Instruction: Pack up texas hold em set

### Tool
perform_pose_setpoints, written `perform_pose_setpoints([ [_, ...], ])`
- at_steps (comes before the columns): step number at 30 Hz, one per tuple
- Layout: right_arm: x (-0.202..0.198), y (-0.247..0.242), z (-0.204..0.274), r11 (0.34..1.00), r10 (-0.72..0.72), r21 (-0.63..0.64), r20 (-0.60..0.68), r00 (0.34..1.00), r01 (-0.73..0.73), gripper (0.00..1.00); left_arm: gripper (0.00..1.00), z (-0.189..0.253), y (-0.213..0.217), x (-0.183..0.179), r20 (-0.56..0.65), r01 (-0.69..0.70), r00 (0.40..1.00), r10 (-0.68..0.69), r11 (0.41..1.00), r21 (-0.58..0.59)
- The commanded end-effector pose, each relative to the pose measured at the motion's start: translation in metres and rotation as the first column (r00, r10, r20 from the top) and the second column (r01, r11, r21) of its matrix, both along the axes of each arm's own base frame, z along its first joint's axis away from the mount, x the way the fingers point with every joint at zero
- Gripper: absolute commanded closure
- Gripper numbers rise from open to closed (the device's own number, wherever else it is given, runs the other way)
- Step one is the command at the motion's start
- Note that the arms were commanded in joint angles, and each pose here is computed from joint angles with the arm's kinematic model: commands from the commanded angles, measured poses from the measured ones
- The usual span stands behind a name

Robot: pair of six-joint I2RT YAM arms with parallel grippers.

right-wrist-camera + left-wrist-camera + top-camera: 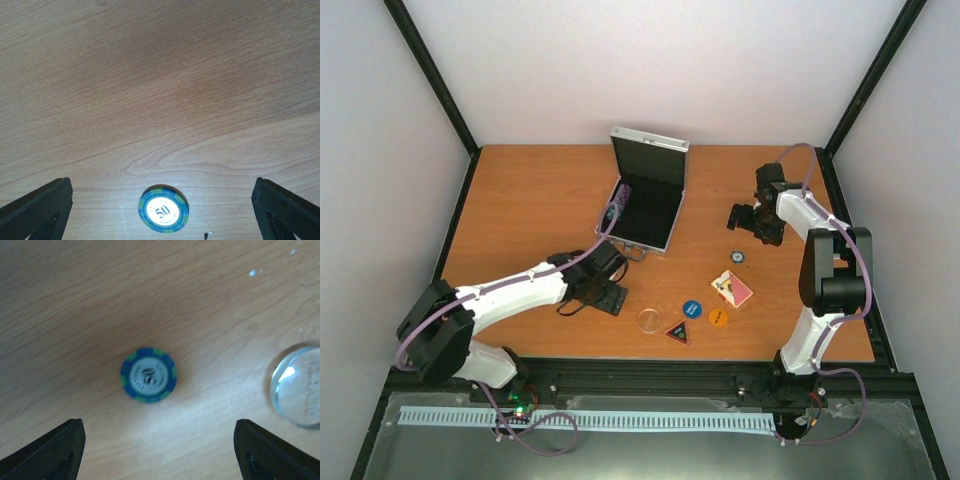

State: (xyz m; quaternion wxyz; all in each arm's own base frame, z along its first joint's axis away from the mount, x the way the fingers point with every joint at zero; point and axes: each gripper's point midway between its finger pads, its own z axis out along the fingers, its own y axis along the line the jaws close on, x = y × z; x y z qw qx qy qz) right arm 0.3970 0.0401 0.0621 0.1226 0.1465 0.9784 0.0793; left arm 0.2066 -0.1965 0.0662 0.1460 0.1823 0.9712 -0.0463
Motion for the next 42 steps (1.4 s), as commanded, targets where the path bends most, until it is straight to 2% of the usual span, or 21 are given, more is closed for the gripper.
perform_pose_setpoints([
  [1, 0.004, 0.003, 0.021, 1.0, 0.01, -0.016, 0.039, 0.999, -0.01, 0.0, 0.16, -0.004, -0.03, 0.023, 0.071, 0.055, 0.996, -0.047, 0.993, -0.105],
  [17, 0.004, 0.004, 0.023, 0.999, 0.04, -0.029, 0.021, 0.999, -0.039, 0.0, 0.2, -0.035, -0.023, 0.033, -0.012, 0.048, 0.999, -0.048, 0.998, -0.032],
  [21, 0.004, 0.004, 0.02, 0.998, 0.047, -0.032, 0.01, 0.999, -0.047, 0.0, 0.29, -0.042, -0.017, 0.029, -0.041, 0.037, 0.998, -0.037, 0.999, -0.002],
  [28, 0.001, 0.004, 0.015, 0.998, 0.051, -0.03, 0.002, 0.999, -0.051, 0.0, 0.28, -0.046, -0.002, 0.026, -0.037, 0.012, 0.999, -0.01, 0.999, 0.042],
  [36, -0.002, 0.004, 0.013, 0.999, 0.047, -0.027, -0.001, 0.999, -0.047, 0.0, 0.29, -0.058, 0.005, 0.019, -0.085, 0.002, 0.996, 0.006, 0.996, 0.088],
  [42, -0.006, 0.004, 0.01, 0.998, 0.047, -0.031, -0.009, 0.999, -0.047, 0.0, 0.32, -0.067, 0.007, 0.017, -0.105, 0.0, 0.994, 0.012, 0.994, 0.107],
])
